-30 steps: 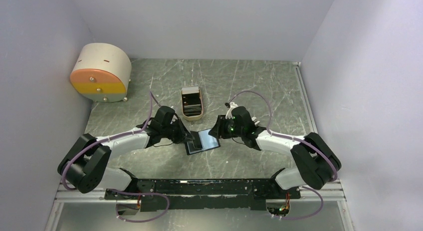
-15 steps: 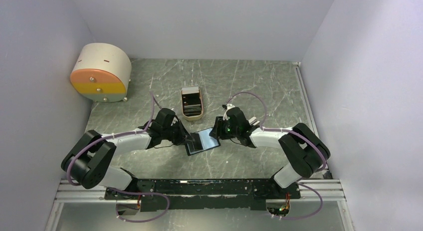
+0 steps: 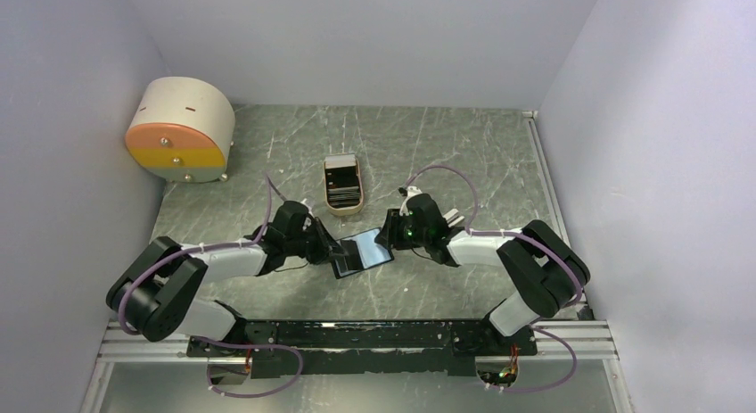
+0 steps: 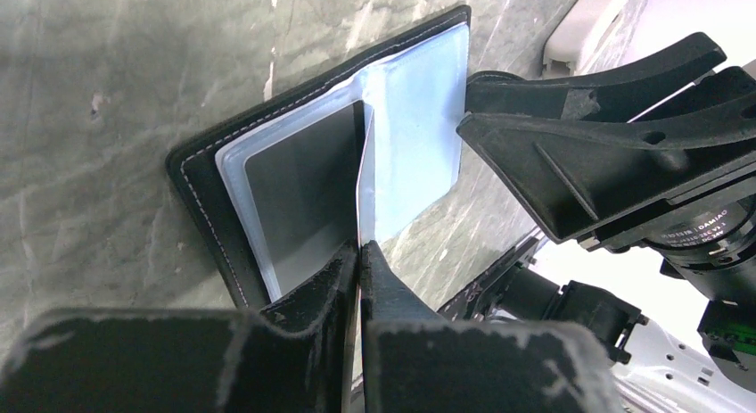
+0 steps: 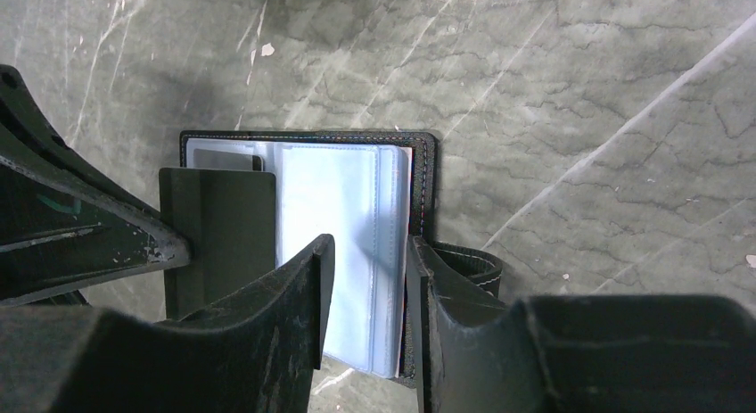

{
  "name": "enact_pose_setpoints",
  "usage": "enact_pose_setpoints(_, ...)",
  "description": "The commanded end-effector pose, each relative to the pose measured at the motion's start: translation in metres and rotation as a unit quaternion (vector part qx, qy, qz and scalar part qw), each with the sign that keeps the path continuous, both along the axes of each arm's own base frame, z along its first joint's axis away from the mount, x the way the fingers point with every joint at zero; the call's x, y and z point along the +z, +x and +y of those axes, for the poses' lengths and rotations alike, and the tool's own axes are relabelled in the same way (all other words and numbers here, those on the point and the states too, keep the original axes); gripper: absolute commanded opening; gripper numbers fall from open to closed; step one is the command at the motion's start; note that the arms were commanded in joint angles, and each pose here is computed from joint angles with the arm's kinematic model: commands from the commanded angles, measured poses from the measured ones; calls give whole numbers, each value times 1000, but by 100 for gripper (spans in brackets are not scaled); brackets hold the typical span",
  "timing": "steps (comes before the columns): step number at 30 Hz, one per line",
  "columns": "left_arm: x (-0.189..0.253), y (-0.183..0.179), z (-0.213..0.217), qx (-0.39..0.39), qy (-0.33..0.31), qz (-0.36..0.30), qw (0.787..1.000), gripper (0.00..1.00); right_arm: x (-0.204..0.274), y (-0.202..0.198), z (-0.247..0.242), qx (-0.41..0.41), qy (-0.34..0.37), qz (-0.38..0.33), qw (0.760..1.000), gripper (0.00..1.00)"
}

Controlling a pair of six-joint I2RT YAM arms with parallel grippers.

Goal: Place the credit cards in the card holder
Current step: Insert the credit card into the card holder.

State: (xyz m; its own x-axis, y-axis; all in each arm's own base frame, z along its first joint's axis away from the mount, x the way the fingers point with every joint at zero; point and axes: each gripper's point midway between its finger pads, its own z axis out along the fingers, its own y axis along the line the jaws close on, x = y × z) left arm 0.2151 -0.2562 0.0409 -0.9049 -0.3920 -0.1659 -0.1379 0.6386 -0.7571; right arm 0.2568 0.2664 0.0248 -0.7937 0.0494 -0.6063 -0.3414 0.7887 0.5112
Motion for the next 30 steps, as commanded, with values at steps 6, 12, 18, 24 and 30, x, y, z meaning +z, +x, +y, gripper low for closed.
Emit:
enact_pose_setpoints(6,2,-2,-7,8,-59,6,998,9,-20,-14,-13,-5,-23,27,999,40)
enact_pose_setpoints(12,7,2,-1,29,-68,-8,997,9,-21,-15,-13,-5,-23,27,999,40)
enact_pose_setpoints(18,8,5,6,44,-73,-21,996,9,-23,-16,-14,-3,-24,29,999,40)
enact_pose_setpoints(24,11,5,1,33,-103,-34,994,9,-22,-16,-14,-4,-24,28,999,40)
enact_pose_setpoints(30,16,8,-4,19,-116,-47,992,9,-21,-16,-14,-4,-26,27,999,40)
